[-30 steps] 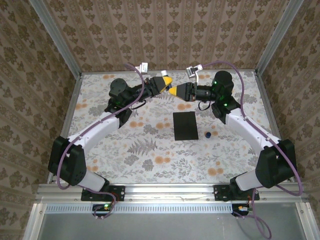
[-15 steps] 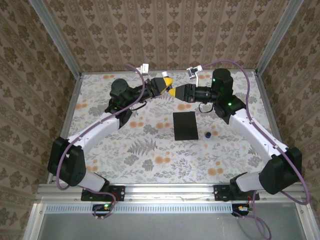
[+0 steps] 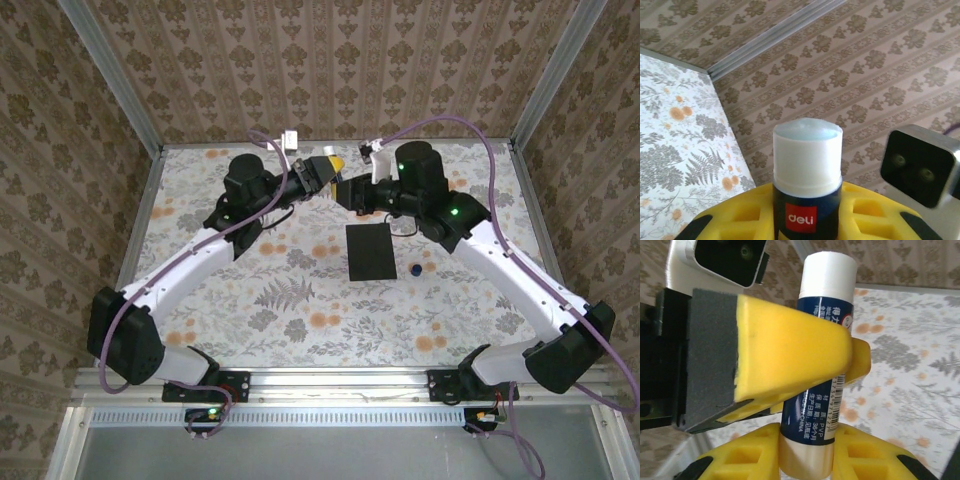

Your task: Place the letter into the envelope and seal it

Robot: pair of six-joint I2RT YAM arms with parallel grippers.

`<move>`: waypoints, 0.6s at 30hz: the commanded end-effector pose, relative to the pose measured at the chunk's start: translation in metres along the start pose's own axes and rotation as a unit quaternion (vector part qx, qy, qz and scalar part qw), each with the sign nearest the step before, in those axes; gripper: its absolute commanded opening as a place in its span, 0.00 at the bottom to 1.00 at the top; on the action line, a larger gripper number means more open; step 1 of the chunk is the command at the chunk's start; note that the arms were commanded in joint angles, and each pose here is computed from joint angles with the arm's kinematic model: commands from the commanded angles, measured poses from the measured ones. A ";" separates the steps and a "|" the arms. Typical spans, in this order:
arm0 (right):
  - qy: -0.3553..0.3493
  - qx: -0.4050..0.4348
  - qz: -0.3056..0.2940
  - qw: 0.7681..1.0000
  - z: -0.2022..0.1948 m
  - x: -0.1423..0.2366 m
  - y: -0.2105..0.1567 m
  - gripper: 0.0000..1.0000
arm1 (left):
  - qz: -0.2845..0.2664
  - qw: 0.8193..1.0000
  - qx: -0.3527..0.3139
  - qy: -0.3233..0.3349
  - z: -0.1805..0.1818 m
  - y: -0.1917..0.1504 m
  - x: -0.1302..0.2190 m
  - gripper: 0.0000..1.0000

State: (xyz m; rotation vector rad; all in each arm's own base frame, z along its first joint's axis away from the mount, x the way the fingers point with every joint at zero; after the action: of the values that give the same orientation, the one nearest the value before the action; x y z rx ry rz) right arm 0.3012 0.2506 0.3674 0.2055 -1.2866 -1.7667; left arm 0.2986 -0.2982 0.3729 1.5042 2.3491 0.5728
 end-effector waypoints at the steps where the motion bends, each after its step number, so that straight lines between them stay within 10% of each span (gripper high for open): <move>1: 0.000 0.086 -0.004 0.996 0.030 -0.007 -0.002 0.24 | -0.016 0.999 0.022 0.027 0.000 -0.006 -0.007 0.00; 18: -0.067 0.164 0.011 0.984 0.042 -0.037 -0.029 0.24 | -0.028 0.998 0.046 0.045 0.008 -0.011 -0.008 0.00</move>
State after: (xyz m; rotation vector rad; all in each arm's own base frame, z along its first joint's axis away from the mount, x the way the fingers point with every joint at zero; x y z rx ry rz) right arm 0.3082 0.2674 0.3394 0.0445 -1.7549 -1.6885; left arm 0.3102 -0.2958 0.3462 1.4269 2.5824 0.6193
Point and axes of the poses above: each hand's point on the last joint's axis, 136 mm out from that joint toward the fingers, its own x axis back along the fingers, its own z axis along the line the jaws close on, y = z × x, the point moved 4 cm from there along x, back along the fingers
